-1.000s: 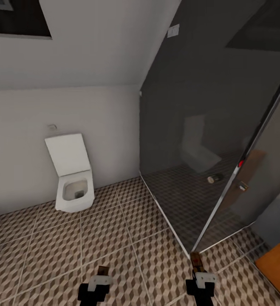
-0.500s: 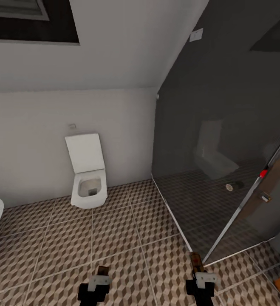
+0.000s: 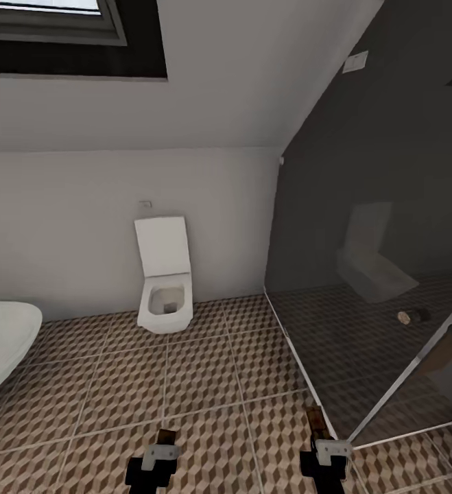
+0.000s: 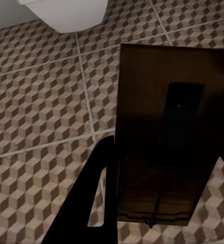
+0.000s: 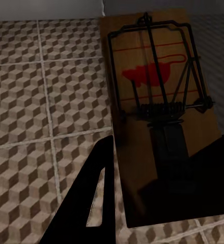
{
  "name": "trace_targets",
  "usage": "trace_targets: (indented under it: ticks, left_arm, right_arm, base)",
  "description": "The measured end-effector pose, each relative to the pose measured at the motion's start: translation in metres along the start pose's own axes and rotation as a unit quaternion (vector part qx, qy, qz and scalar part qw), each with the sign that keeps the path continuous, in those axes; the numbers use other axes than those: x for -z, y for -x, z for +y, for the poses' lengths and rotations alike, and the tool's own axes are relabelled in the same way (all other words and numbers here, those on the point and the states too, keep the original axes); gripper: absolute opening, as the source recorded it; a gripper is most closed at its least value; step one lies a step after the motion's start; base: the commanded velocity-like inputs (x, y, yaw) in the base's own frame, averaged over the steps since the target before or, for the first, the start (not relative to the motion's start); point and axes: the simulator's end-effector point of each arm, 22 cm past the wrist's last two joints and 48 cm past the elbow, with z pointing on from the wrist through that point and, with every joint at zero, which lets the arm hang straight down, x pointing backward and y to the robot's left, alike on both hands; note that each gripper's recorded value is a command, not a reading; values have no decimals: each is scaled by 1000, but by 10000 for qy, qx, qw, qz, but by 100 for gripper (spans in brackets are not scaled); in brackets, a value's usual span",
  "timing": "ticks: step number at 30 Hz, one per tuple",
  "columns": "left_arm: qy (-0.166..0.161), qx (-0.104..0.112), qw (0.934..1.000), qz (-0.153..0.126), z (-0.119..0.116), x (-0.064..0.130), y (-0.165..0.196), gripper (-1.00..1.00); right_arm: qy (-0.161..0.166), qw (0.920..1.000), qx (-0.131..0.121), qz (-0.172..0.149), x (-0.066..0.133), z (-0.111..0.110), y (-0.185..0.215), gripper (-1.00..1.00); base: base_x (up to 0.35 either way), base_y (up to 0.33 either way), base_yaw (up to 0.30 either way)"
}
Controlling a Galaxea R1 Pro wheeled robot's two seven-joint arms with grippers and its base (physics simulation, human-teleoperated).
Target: Take the four mousetraps from the cabinet in the bathroom and place them on the bathroom floor. Make sure all four end up on the same floor surface, and ensure that at least two of them are either under or directly next to the same bathroom sink.
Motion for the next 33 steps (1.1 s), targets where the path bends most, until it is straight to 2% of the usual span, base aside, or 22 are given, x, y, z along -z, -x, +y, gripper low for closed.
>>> trace_targets:
  ticks: [12,28,33]
  left_arm:
    - [6,4,10000,-58,1,0,6,-100]
    - [7,5,10000,-62,1,0,6,-100]
    - [4,8,10000,-61,1,0,6,-100]
  right_arm:
    - [-4,10000,-6,-59,0,-1,6,-100]
    - [7,10000,-4,-64,0,0,6,-100]
    - [7,10000,-6,-61,0,0,6,-100]
  base:
    - [0,0,196]
    - [0,0,8]
    - [-148,49,0]
